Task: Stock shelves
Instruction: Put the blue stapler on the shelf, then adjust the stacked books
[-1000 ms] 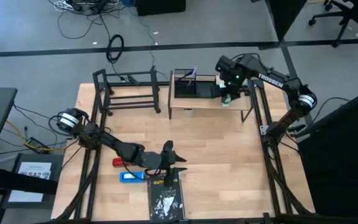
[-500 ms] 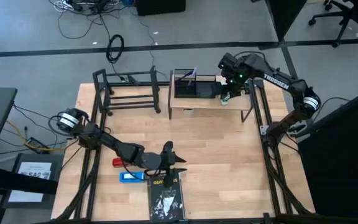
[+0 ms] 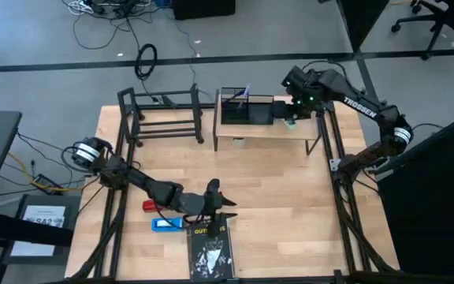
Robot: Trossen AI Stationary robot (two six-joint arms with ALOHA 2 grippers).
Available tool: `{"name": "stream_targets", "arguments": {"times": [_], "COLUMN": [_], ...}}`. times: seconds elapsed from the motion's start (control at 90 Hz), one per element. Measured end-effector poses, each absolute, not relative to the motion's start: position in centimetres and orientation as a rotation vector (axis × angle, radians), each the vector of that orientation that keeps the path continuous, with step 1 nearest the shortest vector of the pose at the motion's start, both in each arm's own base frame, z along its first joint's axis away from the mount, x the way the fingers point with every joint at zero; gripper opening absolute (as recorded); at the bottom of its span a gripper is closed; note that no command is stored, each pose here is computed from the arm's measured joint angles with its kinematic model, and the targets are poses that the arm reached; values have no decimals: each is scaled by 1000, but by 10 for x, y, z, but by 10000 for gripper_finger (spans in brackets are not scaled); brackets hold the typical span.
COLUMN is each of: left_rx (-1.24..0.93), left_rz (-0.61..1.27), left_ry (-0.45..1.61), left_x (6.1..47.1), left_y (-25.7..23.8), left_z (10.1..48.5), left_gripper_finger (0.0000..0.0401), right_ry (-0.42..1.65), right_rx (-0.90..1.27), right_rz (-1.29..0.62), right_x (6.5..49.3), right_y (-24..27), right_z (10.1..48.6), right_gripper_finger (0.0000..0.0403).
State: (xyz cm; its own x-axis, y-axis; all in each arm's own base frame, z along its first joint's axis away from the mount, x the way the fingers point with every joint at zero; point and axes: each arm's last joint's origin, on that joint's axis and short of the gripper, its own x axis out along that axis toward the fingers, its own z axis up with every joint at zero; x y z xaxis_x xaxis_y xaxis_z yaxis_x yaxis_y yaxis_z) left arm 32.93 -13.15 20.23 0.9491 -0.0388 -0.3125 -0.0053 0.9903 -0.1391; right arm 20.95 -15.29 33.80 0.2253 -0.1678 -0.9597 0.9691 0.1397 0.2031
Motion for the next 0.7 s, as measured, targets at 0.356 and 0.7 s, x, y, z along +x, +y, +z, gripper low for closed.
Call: {"name": "stream_targets", "arguments": {"times": [0.356,0.7], "left_rx": [-141,-142], "left_rz": [-18,-19], "left_ry": [315,314], "left_x": [329,329], "left_y": [-132,-132], "left_z": [203,203], "left_gripper_finger": [136,136], "right_ry": [837,844], "right_rx": [1046,992], "right_rz": [-1070,-1067], "right_x": [228,229], "right_y": [-147,-145], "right_z": [338,339], "right_gripper_finger": [124,205]}}
